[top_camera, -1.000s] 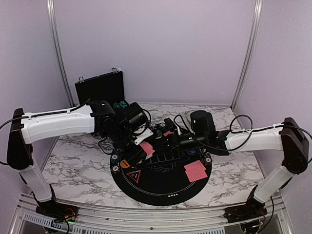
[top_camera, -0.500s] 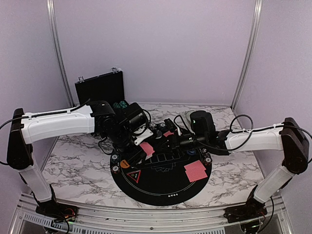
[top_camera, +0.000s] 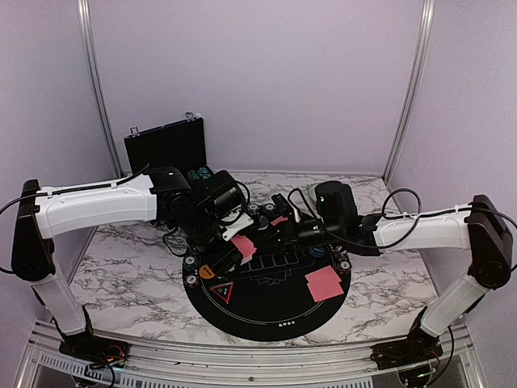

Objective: Distribute texas hold em gaming equipment

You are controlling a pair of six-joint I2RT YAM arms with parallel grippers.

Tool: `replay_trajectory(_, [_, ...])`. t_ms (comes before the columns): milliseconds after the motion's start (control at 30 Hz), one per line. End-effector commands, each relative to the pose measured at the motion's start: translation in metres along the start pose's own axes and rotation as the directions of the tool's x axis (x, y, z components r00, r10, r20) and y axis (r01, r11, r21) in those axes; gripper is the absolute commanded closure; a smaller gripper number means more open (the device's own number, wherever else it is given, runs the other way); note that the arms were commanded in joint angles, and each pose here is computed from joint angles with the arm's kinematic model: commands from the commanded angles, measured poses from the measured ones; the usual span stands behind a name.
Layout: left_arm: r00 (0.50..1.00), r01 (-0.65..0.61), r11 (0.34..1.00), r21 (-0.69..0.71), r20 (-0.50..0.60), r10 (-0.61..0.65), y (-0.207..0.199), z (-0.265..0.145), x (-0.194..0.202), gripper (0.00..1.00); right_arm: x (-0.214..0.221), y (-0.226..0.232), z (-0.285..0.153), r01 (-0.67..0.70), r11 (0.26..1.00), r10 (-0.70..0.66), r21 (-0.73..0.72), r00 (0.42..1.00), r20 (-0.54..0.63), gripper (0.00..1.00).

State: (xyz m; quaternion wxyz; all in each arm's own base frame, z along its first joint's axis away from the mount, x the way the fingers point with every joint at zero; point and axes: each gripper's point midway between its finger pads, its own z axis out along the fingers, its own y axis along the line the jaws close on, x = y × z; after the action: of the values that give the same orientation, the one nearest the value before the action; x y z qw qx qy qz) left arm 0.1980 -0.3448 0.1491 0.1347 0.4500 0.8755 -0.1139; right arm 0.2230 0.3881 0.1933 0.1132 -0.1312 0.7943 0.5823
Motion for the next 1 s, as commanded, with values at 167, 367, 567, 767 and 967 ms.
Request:
replay_trajectory(167, [0.999,-0.008,1.000,0.013,0.042,0.008,-0.001,-0.009,-0.006,0.51,-0.017,0.021,-0.009,0.047,0.999,-0.046,-0.021,0.998,0.049,1.00])
replay_trajectory(367, [0.999,-0.009,1.000,0.010,0.041,0.008,-0.001,-0.009,-0.005,0.50,-0.022,0.020,-0.013,0.045,0.999,-0.044,-0.015,0.997,0.063,1.00])
replay_trajectory(567, [0.999,-0.010,1.000,0.011,0.040,0.009,-0.001,-0.009,-0.005,0.50,-0.025,0.019,-0.016,0.041,0.999,-0.041,-0.011,0.997,0.069,1.00])
replay_trajectory(767, [0.999,-0.011,1.000,0.012,0.040,0.010,-0.001,-0.009,-0.005,0.50,-0.026,0.020,-0.017,0.043,0.999,-0.042,-0.011,0.996,0.077,1.00])
replay_trajectory(967, [0.999,-0.013,1.000,0.010,0.043,0.012,-0.001,-0.009,-0.006,0.50,-0.025,0.020,-0.017,0.045,0.999,-0.044,-0.013,0.997,0.067,0.96])
